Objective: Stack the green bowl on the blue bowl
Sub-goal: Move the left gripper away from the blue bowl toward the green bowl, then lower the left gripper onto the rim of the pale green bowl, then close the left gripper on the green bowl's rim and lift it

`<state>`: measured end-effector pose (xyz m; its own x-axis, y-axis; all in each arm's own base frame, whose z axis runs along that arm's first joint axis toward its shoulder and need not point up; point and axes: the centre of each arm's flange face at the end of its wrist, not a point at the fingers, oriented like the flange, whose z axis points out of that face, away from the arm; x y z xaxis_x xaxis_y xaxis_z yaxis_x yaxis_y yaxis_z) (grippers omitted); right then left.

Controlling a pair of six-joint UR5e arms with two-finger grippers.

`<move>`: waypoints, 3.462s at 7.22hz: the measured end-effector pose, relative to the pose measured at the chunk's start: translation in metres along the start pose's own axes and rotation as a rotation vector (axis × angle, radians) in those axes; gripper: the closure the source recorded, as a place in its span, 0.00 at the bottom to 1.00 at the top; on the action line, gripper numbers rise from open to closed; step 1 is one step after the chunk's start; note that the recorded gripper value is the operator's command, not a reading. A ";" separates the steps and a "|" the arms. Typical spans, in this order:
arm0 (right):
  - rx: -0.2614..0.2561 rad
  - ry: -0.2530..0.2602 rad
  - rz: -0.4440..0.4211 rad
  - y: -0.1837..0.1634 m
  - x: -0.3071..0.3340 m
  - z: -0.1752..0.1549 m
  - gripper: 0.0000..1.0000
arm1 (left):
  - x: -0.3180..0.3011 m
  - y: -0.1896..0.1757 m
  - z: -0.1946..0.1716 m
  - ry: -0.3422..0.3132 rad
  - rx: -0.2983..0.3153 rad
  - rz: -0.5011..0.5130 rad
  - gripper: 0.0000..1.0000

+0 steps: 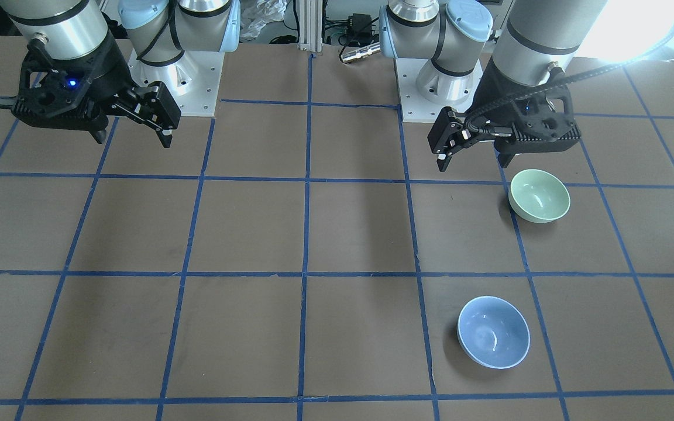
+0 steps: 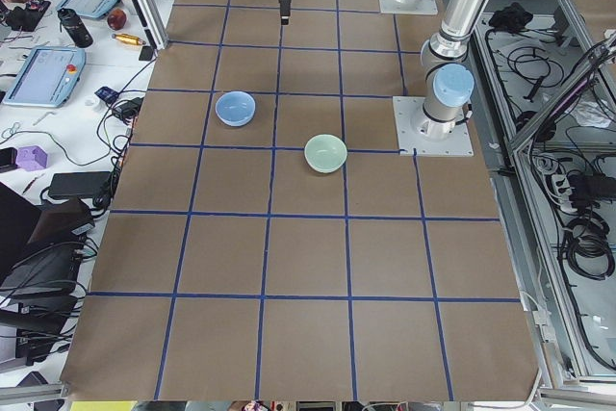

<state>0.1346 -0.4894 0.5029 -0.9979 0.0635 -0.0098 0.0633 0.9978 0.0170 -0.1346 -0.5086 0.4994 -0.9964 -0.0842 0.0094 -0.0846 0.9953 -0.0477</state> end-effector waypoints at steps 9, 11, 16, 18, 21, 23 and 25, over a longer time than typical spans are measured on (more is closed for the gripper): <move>0.000 0.000 0.000 0.000 0.000 0.000 0.00 | -0.072 -0.016 0.024 -0.002 -0.042 0.048 0.00; 0.000 0.000 0.000 0.000 0.000 0.000 0.00 | -0.153 -0.017 0.062 0.009 -0.095 0.037 0.00; 0.001 0.000 -0.001 0.000 0.000 0.000 0.00 | -0.335 0.039 0.169 0.055 -0.109 0.119 0.00; 0.001 0.000 -0.002 0.000 0.000 0.000 0.00 | -0.360 0.076 0.225 0.048 -0.087 0.107 0.02; 0.000 0.000 -0.001 0.000 0.000 0.000 0.00 | -0.366 0.109 0.275 0.085 -0.115 0.064 0.81; 0.000 0.000 -0.001 0.000 0.000 0.000 0.00 | -0.370 0.111 0.286 0.098 -0.130 0.056 1.00; 0.001 0.000 0.000 0.000 0.000 0.000 0.00 | -0.372 0.108 0.288 0.102 -0.128 0.051 1.00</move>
<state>0.1346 -0.4895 0.5031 -0.9979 0.0633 -0.0099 0.0632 0.9979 0.0159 0.2255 -0.3836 0.2031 -0.9931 -0.0350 0.1122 -0.0265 0.9967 0.0765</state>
